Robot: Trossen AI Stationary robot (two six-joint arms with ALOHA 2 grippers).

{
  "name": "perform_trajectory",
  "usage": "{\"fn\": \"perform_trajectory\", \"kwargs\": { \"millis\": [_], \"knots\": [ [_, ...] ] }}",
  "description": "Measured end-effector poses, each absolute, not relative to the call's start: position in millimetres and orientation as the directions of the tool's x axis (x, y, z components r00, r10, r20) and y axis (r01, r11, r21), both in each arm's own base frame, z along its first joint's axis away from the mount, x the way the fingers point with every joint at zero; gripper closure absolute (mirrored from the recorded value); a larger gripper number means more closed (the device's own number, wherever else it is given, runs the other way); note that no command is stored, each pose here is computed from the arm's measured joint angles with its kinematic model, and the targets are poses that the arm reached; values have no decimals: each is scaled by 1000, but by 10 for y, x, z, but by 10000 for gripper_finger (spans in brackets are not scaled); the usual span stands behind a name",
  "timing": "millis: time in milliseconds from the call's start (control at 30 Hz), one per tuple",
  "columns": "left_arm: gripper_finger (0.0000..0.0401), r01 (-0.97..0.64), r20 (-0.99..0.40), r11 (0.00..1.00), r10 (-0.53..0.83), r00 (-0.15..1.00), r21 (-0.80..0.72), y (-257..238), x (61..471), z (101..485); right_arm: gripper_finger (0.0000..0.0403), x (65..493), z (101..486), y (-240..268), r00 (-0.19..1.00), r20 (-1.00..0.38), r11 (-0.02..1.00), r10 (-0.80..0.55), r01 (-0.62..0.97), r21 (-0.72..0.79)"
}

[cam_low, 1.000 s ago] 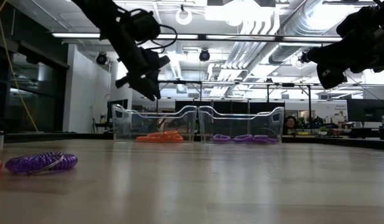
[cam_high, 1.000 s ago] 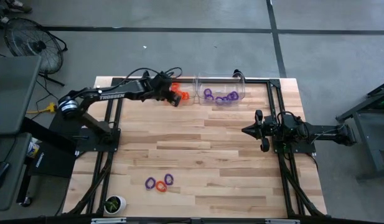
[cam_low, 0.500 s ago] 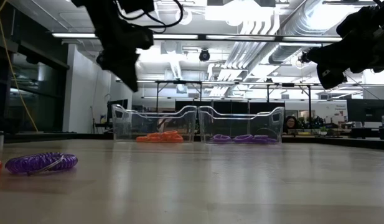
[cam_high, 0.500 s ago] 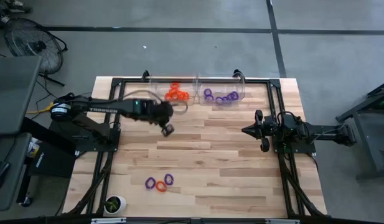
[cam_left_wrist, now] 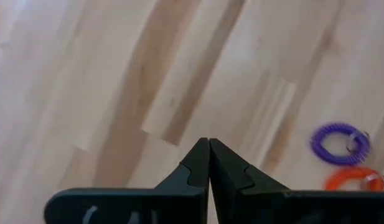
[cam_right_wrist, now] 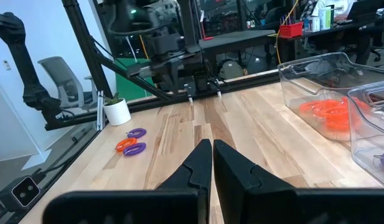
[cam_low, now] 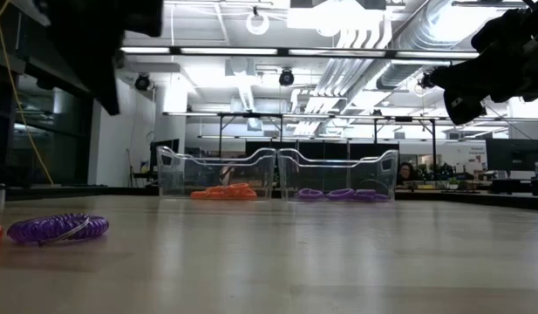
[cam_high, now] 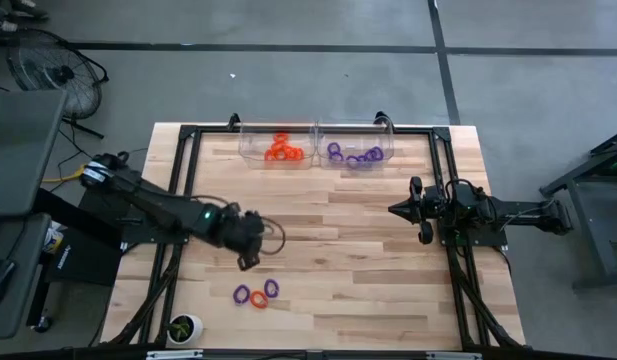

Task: Sort spring keychains
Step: Put the violet spring keychain into the right transparent bin

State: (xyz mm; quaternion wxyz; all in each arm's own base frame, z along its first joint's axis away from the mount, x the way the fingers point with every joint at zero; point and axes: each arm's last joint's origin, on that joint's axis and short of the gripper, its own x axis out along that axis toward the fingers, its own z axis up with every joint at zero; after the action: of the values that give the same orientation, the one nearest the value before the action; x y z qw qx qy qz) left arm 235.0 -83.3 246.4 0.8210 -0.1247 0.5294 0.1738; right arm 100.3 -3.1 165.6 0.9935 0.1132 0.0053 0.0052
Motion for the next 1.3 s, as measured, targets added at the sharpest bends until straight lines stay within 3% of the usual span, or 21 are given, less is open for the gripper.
{"fn": "perform_trajectory", "kwargs": {
  "millis": [467, 900, 1067, 1300],
  "knots": [
    [401, -502, -948, 863, 109, 300, -60, -1394, 2035, 2347, 391, 1004, 1655, -30, 1000, -10, 974, 12, -10, 225],
    [398, -643, -990, 758, -28, 139, -112, -1686, 2156, 1976, 391, 1004, 1655, -31, 1000, -10, 974, 12, -9, 225],
    [367, -630, -986, 761, -94, 134, -158, -1803, 2229, 1855, 391, 1004, 1656, -31, 1000, -10, 974, 12, -9, 225],
    [279, -623, -991, 771, -82, 109, -132, -1915, 2210, 1723, 391, 1003, 1656, -31, 1000, -10, 974, 12, -9, 225]
  ]
}}
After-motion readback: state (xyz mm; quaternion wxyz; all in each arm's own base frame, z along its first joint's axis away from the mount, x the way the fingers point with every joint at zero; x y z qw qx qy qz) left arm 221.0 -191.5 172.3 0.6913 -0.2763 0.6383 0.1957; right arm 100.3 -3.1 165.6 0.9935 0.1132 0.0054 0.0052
